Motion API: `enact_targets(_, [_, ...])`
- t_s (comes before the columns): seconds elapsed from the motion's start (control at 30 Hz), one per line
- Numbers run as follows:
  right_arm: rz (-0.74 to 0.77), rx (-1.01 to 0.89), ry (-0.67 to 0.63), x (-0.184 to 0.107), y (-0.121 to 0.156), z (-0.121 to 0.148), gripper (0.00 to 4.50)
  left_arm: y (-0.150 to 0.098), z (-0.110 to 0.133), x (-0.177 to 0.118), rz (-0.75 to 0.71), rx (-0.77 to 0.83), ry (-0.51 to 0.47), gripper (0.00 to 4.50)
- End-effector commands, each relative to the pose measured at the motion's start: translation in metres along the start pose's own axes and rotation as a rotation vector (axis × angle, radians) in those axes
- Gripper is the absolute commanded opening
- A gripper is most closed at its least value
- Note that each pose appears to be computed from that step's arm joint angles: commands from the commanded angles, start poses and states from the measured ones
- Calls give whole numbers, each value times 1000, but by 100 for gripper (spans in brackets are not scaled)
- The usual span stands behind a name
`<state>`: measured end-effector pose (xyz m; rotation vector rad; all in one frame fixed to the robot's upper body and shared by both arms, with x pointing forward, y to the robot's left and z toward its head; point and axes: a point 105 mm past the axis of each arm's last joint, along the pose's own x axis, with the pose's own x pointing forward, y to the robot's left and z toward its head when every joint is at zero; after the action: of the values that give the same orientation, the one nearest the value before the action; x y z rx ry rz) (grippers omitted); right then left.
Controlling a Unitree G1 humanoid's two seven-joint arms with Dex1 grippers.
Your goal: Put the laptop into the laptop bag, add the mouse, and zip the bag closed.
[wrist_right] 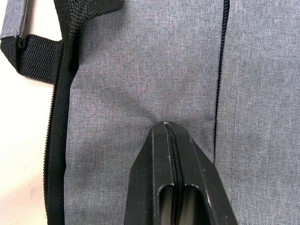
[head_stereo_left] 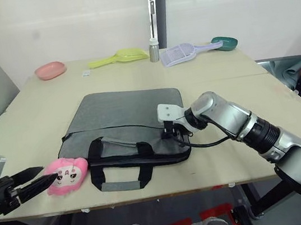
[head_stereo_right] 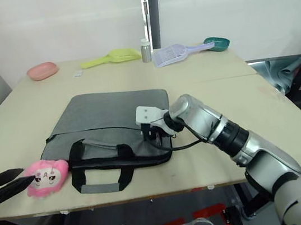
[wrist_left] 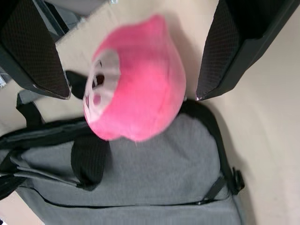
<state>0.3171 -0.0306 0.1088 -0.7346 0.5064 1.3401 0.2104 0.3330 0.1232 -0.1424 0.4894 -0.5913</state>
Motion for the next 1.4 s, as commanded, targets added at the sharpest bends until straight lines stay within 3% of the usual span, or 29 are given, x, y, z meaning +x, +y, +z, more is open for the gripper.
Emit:
enact_targets(0.03, [19,48,61,5,7,-19,2,-2,-4,8,-25,-29,23,450])
enact_targets(0.13, [5,59,57,3,5,-19,2,-12,-18,12,-89,-75,91,450])
enact_targets(0.2, [0,62,57,2,5,-19,0,-14,-21,10,-98,-98,110,399])
enact_targets(0.43, [-7,73,64,0,5,-21,0,-18,-20,15,-115,-94,116,151])
enact_targets(0.57, [-13,80,73,-1,4,-24,0,-41,-22,24,-206,-97,139,13])
enact_targets(0.67, [-7,85,78,-2,6,-26,0,-51,-28,31,-232,-82,163,3])
enact_targets(0.97, [12,85,94,-7,10,-27,0,-88,-23,54,-351,-50,111,3])
enact_targets(1.33, [25,85,99,-9,10,-26,0,-103,-7,75,-393,-13,50,3])
enact_targets(1.4, [29,85,96,-9,10,-24,0,-116,-8,88,-439,5,51,3])
